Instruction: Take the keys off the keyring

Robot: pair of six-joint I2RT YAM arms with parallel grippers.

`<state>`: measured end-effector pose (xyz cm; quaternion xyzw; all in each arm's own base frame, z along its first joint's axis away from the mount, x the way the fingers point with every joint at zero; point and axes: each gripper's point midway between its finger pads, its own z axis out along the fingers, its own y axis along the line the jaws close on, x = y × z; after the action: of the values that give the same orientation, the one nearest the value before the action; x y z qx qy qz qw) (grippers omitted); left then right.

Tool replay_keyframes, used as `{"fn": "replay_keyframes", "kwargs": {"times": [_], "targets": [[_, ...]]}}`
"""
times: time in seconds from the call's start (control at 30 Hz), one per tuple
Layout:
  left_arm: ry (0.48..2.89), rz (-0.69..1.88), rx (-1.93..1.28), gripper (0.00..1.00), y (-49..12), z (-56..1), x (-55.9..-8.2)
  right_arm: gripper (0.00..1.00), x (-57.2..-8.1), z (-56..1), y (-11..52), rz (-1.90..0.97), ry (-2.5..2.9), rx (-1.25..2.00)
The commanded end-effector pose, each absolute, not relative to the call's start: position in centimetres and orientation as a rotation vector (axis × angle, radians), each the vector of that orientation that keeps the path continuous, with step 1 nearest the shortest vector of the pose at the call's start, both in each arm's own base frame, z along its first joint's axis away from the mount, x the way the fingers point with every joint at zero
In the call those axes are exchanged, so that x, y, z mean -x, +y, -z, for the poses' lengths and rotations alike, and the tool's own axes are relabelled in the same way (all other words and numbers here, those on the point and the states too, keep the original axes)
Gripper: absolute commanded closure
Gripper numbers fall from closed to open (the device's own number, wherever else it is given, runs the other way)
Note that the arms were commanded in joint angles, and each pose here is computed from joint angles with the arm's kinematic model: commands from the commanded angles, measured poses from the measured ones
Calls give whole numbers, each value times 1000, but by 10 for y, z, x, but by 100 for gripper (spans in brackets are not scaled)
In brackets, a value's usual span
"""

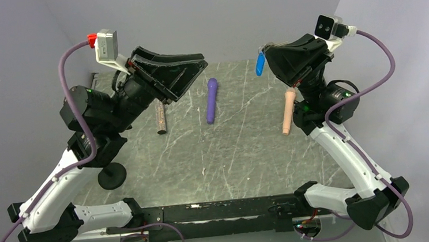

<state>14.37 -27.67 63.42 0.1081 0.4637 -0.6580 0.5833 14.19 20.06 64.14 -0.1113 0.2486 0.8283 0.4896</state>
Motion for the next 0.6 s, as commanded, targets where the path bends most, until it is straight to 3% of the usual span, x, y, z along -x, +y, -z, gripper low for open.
{"fn": "replay_keyframes", "kwargs": {"times": [0.0, 0.57], "targets": [[956, 1462, -247, 54, -261, -664, -142, 100, -142, -648, 201, -1937, 614, 258], [941, 1436, -288, 54, -282, -639, -154, 100, -166, -605, 210, -1889, 641, 160]]}}
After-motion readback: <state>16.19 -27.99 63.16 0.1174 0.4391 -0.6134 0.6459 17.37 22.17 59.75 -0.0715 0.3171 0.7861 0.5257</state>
